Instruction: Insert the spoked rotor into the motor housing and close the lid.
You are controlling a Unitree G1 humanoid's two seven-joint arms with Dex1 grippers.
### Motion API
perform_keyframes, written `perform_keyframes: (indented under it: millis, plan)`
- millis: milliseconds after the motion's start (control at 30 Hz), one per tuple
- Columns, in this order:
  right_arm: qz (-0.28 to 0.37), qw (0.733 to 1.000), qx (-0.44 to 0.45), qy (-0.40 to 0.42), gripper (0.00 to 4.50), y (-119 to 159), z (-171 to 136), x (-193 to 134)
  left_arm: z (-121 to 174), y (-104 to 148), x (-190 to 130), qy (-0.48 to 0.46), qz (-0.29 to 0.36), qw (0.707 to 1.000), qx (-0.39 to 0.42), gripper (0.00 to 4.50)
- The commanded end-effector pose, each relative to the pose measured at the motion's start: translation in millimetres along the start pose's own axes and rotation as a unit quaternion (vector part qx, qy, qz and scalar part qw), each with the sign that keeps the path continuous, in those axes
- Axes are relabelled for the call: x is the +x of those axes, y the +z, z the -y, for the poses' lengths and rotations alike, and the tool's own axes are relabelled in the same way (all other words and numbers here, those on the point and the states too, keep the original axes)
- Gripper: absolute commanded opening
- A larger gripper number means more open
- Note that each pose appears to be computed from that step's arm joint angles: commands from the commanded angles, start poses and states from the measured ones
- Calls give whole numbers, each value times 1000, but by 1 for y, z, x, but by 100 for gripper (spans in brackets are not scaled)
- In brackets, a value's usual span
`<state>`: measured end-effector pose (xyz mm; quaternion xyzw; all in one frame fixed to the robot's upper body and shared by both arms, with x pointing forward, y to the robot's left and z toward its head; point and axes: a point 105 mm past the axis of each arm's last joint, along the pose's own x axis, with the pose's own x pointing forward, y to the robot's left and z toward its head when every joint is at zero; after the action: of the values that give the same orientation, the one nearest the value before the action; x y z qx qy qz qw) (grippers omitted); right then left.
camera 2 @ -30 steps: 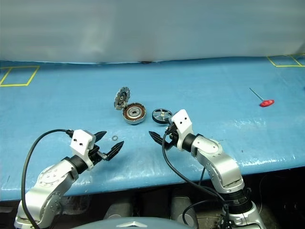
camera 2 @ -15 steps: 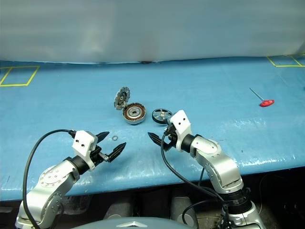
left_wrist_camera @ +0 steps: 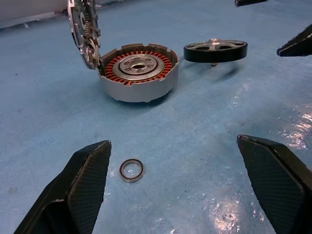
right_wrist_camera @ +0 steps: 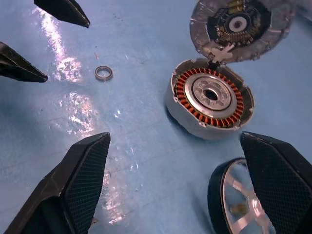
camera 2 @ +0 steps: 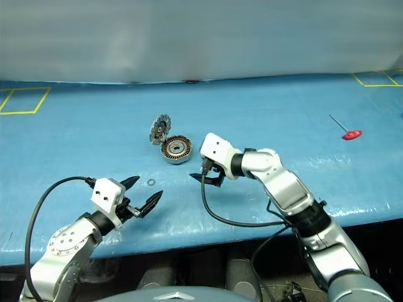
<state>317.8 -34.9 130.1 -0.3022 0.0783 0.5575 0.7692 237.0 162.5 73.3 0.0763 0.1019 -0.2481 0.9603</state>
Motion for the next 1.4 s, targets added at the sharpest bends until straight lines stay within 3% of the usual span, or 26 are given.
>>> perform_keyframes:
  millis: [33,467,767,1000,1400]
  plan:
    - [-21,996,-70,43,448,9,5,11,-3,6,-2,11,17,1000,12,450]
    - [-135,941,-262,167,448,31,25,60,2,0,-10,34,20,999,3,450]
    - [-209,910,-286,217,448,25,32,72,7,-2,-13,42,24,999,-4,450]
    - [-233,915,-285,164,448,24,52,78,12,-5,-15,43,23,999,-9,450]
    - [-170,934,-291,122,448,49,52,95,16,-7,-16,41,19,999,-14,450]
